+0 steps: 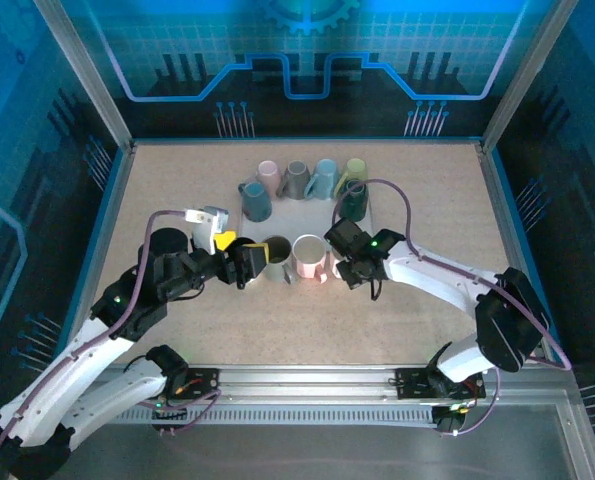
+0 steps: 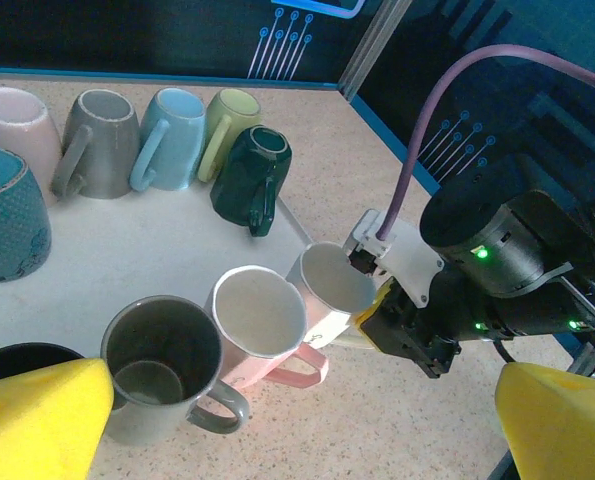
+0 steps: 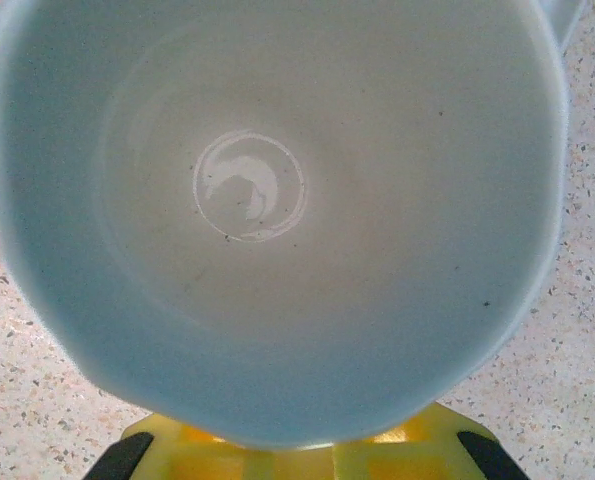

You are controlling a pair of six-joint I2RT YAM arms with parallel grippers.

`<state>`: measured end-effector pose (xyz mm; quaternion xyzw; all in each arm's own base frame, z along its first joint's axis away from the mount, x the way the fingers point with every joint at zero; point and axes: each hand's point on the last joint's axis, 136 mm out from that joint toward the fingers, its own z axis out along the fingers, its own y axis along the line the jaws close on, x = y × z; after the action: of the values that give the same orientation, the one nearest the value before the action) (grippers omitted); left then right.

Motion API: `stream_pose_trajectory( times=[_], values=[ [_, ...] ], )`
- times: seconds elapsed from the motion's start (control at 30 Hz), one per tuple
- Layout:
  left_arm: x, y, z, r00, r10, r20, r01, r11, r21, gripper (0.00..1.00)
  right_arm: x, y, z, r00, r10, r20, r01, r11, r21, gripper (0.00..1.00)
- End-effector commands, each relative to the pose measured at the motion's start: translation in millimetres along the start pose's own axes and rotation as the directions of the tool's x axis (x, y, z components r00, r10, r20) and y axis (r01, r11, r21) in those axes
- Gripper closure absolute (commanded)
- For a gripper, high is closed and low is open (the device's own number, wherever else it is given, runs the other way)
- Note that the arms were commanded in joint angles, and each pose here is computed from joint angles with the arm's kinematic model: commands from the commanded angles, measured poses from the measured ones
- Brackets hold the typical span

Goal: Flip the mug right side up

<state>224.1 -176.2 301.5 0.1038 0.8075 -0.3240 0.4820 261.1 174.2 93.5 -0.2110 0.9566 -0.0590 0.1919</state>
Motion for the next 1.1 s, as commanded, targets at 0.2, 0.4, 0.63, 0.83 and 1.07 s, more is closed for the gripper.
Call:
stream_pose_trajectory(
  times=[0.2,0.4,0.63,0.83,1.07],
  values=[
    [4.5,-2.2,-0.8,1.0,0.012,-0.004,-0.012,1.0,0.019,0.01,-22.2,7.2,-6.3,0.997,0.022,0.069,-0.023,1.0,0.013,0.78],
    [4.4,-2.6,-0.8,1.0,0.012,-0.003,-0.012,1.0,0.021,0.01,-19.3,7.7,-8.8,0.998,0.008,0.069,-0.01,1.0,0.03,0.67],
    [5.1,-2.4,0.0,1.0,0.01,-0.006,-0.01,1.0,0.021,0.01,-16.0,5.5,-15.6,0.997,0.008,0.072,-0.011,0.999,0.032,0.6],
    [7.2,0.0,4.0,1.0,-0.001,-0.029,0.001,1.0,0.005,0.01,-18.4,1.2,-45.8,0.992,0.013,0.124,-0.012,1.0,-0.009,0.52],
    [9.9,-4.8,23.9,0.986,-0.055,-0.159,0.051,0.998,-0.026,0.01,-39.8,-4.0,-121.8,0.932,0.091,0.351,-0.026,0.982,-0.187,0.44]
  ],
)
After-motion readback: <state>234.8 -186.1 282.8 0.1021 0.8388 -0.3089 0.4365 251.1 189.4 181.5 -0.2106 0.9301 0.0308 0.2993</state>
